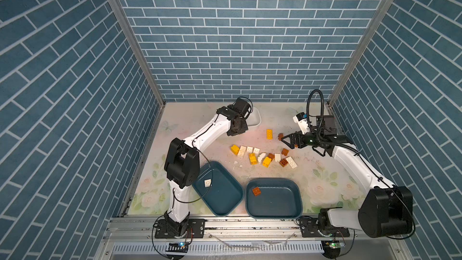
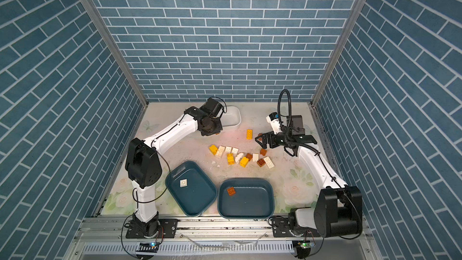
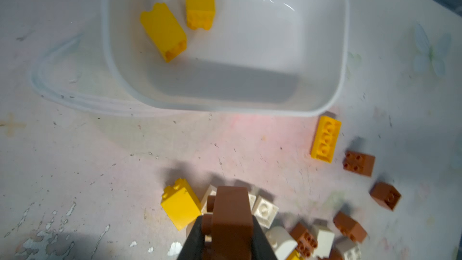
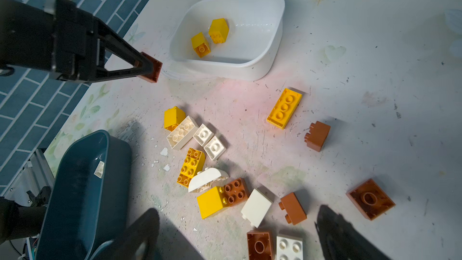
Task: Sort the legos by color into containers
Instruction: 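Grasp a small brown brick beside the white bin with the left gripper, then carry the brown brick over the teal tray nearer the right arm and release, then reach the left gripper to a yellow brick beside the white bin and grasp it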
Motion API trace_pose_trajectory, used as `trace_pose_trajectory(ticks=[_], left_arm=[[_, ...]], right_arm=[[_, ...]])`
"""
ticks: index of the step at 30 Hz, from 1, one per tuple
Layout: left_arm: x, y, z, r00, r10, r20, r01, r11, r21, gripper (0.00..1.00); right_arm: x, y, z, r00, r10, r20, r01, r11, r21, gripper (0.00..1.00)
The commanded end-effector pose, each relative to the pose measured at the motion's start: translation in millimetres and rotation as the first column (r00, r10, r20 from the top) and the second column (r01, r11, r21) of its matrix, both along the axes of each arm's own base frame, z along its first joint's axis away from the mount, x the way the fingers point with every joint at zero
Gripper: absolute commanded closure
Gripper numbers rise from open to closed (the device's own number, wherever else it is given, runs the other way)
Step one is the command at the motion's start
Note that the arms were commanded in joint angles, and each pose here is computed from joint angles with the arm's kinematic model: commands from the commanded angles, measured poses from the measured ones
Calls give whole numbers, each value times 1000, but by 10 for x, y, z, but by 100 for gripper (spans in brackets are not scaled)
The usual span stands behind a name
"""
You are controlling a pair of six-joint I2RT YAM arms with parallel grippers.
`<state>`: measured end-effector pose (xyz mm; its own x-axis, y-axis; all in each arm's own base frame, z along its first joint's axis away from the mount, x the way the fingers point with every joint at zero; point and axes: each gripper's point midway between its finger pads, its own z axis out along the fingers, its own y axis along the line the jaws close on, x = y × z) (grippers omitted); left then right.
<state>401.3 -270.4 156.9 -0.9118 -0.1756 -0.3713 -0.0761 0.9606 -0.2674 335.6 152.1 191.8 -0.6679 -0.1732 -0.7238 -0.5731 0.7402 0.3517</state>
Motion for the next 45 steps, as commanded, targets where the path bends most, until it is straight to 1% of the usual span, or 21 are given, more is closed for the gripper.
trace_pose_trajectory(ticks=[1,3,5,8,10,13,17,21,23,26,27,29,32,35,37,38,40,43,45], left_arm=[[-515,-251,38,945,-322,-61,324,946,24,81],[-796,-360,79,900,-430,-77,433,901,26,81],[-1066,-484,111,854,-512,-88,514,858,0,81],[-1468,-661,122,782,-617,-88,616,787,-39,81],[-1689,-725,75,748,-657,-100,654,754,-62,83],[-1968,-734,-64,715,-686,-138,683,727,-72,85],[-2329,-791,-206,658,-734,-168,726,678,-120,86],[-2573,-764,-353,615,-760,-210,750,646,-142,86],[-2646,-753,-405,600,-767,-225,757,636,-148,83],[-2677,-752,-446,600,-767,-230,754,637,-158,78],[-2674,-754,-445,602,-765,-228,752,640,-160,73],[-2677,-760,-399,602,-767,-222,752,638,-163,56],[-2639,-706,-282,602,-770,-211,763,632,-132,43],[-2554,-629,-151,609,-768,-198,766,634,-104,35],[-2414,-565,-68,627,-756,-185,759,647,-70,32],[-2317,-524,-17,642,-746,-176,752,658,-49,30],[-2098,-421,27,692,-701,-174,709,705,-17,29],[-1716,-280,63,793,-590,-151,598,801,10,29],[-1437,-209,72,866,-484,-128,489,872,12,29]], right_arm=[[33,22,137,999,21,38,-21,1000,9,2],[35,24,123,999,22,34,-22,1000,8,2],[33,27,117,999,25,29,-25,1000,7,2],[28,21,93,1000,23,20,-23,1000,4,2],[19,22,79,1000,24,12,-24,1000,4,2],[-7,22,49,1000,27,-2,-27,1000,4,2],[-82,11,-19,999,35,-30,-36,999,-7,2],[-159,6,-63,998,39,-52,-39,999,-6,2],[-189,-3,-89,998,38,-58,-38,999,-9,2],[-216,-2,-108,997,40,-64,-41,999,-8,2],[-225,-1,-111,997,42,-66,-42,999,-8,3],[-224,-3,-102,997,41,-61,-42,999,-11,3],[-209,-10,-83,998,39,-53,-40,999,-15,3],[-178,0,-54,998,41,-40,-41,999,-14,3],[-142,-1,-14,999,39,-26,-39,999,-13,2],[-125,5,6,999,39,-18,-40,999,-12,2],[-83,5,52,999,36,-3,-36,999,-11,2],[-24,19,103,999,31,9,-31,1000,-2,3],[17,27,147,1000,22,21,-22,1000,7,2]])
